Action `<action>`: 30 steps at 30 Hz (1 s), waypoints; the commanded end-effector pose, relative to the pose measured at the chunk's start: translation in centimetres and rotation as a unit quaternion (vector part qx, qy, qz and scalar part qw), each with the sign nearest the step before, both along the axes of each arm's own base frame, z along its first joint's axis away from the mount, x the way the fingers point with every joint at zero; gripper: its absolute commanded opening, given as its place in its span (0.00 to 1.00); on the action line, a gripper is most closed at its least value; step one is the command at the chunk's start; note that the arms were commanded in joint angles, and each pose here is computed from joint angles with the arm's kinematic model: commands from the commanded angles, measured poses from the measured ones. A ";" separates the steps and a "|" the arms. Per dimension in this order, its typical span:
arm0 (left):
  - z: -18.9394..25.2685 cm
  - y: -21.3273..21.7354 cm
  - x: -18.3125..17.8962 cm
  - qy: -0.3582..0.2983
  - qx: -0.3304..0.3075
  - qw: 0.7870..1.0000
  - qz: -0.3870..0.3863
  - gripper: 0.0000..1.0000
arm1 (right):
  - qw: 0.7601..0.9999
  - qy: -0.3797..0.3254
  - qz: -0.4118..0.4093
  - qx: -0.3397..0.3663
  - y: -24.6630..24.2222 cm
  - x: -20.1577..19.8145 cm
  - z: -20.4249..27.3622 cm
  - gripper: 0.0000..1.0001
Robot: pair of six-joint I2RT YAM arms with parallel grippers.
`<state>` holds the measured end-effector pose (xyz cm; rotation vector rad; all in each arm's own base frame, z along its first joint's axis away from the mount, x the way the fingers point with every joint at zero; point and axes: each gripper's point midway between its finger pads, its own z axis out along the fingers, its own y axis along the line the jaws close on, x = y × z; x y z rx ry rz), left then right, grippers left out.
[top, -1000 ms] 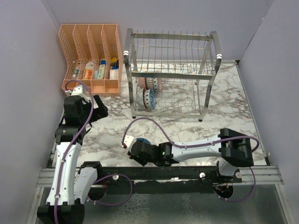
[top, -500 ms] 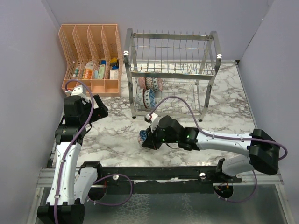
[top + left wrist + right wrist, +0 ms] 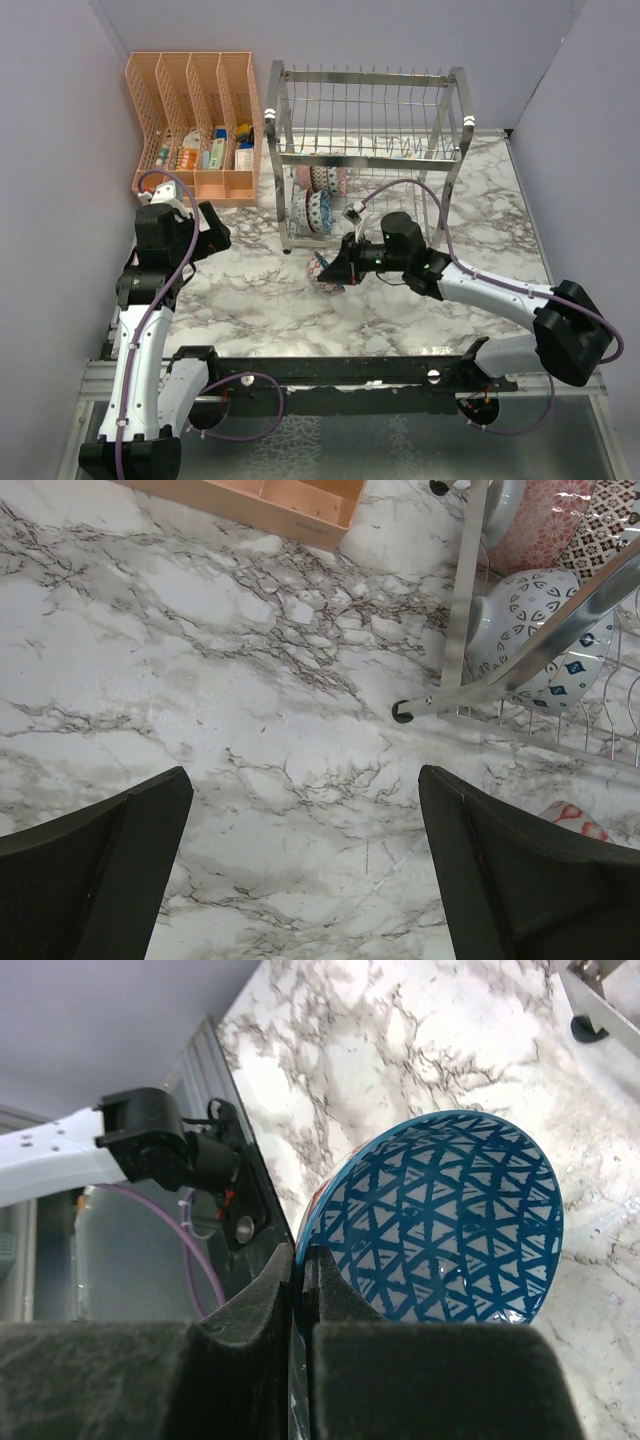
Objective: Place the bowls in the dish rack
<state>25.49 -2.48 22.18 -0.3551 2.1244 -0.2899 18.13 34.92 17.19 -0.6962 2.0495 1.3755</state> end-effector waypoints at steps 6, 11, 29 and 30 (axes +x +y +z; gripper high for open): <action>1.3 0.6 0.0 -0.018 0.014 1.000 0.008 0.99 | 0.995 -0.029 0.007 0.094 -0.8 2.2 6.0 0.01; 1.4 0.6 0.1 -0.019 0.014 1.000 0.008 0.99 | 0.993 -0.029 -0.027 0.112 -2.0 4.9 6.4 0.01; 1.1 0.9 0.0 -0.015 0.023 1.000 0.011 0.99 | 0.973 -0.040 -0.131 0.185 -4.0 12.8 6.9 0.01; 1.1 0.9 0.0 -0.015 0.023 1.000 0.009 0.99 | 0.972 -0.038 -0.137 0.186 -4.0 13.0 6.7 0.01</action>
